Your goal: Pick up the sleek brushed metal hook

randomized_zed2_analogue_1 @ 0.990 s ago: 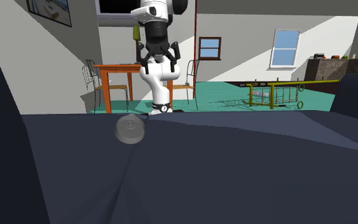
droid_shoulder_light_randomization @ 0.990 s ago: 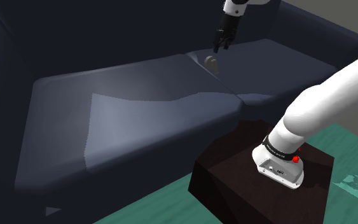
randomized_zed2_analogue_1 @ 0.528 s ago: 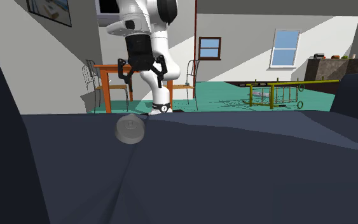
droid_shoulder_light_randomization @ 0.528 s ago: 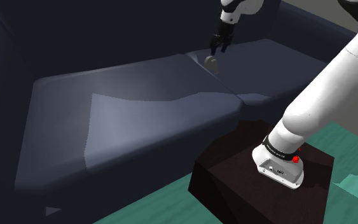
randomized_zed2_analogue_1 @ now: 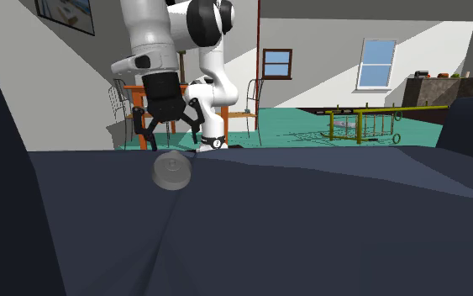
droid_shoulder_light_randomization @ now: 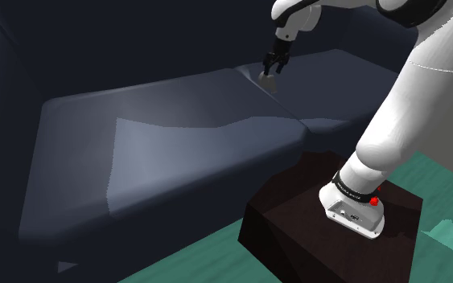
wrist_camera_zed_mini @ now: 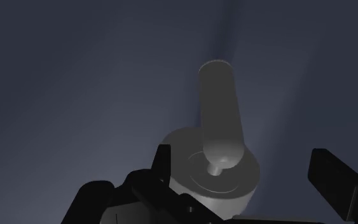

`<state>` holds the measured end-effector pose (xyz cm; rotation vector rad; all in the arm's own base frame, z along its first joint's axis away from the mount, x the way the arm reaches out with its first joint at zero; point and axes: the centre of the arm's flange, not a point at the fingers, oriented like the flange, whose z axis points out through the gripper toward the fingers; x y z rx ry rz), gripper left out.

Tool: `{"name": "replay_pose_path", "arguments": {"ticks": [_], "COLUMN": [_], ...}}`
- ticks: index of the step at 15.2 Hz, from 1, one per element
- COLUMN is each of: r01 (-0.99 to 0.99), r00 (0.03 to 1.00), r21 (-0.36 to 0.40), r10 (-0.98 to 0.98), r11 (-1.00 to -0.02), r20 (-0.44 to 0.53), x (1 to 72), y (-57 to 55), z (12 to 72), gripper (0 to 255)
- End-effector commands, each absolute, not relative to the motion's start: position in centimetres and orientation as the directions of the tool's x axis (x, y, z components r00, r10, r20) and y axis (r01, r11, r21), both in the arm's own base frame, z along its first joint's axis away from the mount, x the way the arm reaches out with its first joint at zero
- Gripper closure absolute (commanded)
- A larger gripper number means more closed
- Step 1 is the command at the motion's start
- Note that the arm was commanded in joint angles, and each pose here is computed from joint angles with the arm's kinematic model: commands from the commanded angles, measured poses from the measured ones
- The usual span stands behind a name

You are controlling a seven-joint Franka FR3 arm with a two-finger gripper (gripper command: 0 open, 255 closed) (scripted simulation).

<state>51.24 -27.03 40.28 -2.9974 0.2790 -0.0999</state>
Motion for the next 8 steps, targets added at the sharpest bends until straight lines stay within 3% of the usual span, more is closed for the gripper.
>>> {"name": "replay_pose_path", "arguments": {"ticks": [1, 7, 8], "r01": [-0.180, -0.180, -0.180], "r00": [0.980, 0.980, 0.980], "r21": [-0.136, -0.136, -0.136], "r10": [-0.189, -0.189, -0.189], "r11": [-0.974, -0.974, -0.974], "r20": [0.054, 0.054, 0.054], "x": [51.4, 51.4, 51.3], "y": [-27.3, -27.3, -27.3], "z": [39.3, 36.9, 36.9], "gripper": [0, 0, 255]}}
